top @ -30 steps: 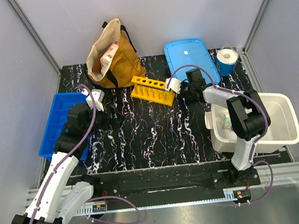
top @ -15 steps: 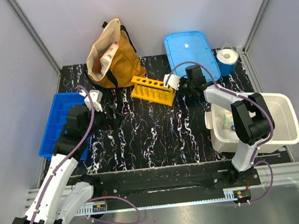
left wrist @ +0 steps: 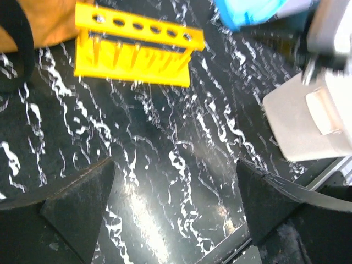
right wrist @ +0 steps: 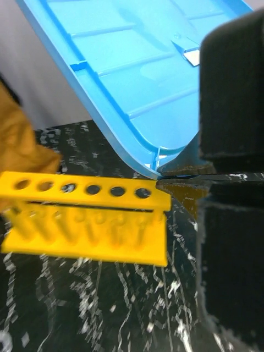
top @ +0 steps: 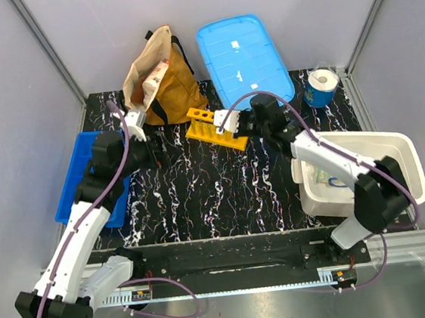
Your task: Organize the chemistry lab equipment
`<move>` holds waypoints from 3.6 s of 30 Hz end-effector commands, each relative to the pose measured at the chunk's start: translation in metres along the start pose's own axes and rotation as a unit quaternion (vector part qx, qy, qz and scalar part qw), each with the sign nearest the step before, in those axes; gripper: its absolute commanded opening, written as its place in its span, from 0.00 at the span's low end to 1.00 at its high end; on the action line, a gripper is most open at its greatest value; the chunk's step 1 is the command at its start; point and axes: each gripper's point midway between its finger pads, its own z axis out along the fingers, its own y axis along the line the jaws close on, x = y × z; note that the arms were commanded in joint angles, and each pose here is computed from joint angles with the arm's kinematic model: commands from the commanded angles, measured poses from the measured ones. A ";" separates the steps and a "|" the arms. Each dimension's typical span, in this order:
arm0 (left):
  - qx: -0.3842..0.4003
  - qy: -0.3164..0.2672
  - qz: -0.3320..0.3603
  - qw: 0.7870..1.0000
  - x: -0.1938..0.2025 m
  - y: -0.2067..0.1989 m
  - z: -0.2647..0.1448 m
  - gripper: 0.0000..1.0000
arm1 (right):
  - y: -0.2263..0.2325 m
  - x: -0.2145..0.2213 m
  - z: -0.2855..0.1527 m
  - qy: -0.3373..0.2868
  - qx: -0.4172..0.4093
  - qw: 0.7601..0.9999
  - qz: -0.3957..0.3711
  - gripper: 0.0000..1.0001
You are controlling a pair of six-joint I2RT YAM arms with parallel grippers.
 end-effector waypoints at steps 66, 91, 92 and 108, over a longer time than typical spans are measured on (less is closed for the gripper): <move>0.297 -0.120 0.206 0.925 -0.126 -0.038 -0.036 0.00 | 0.097 -0.250 -0.194 -0.341 -0.085 0.898 0.264 0.79; 0.438 -0.133 0.379 0.804 -0.102 -0.105 -0.094 0.00 | 0.036 -0.177 -0.183 -0.235 -0.189 0.901 0.313 1.00; 0.434 -0.137 0.381 0.805 -0.103 -0.106 -0.095 0.00 | 0.042 -0.176 -0.181 -0.236 -0.201 0.898 0.311 0.98; 0.269 -0.214 0.222 0.913 -0.148 -0.083 -0.066 0.78 | 0.032 -0.173 -0.169 -0.314 -0.117 0.889 0.312 0.00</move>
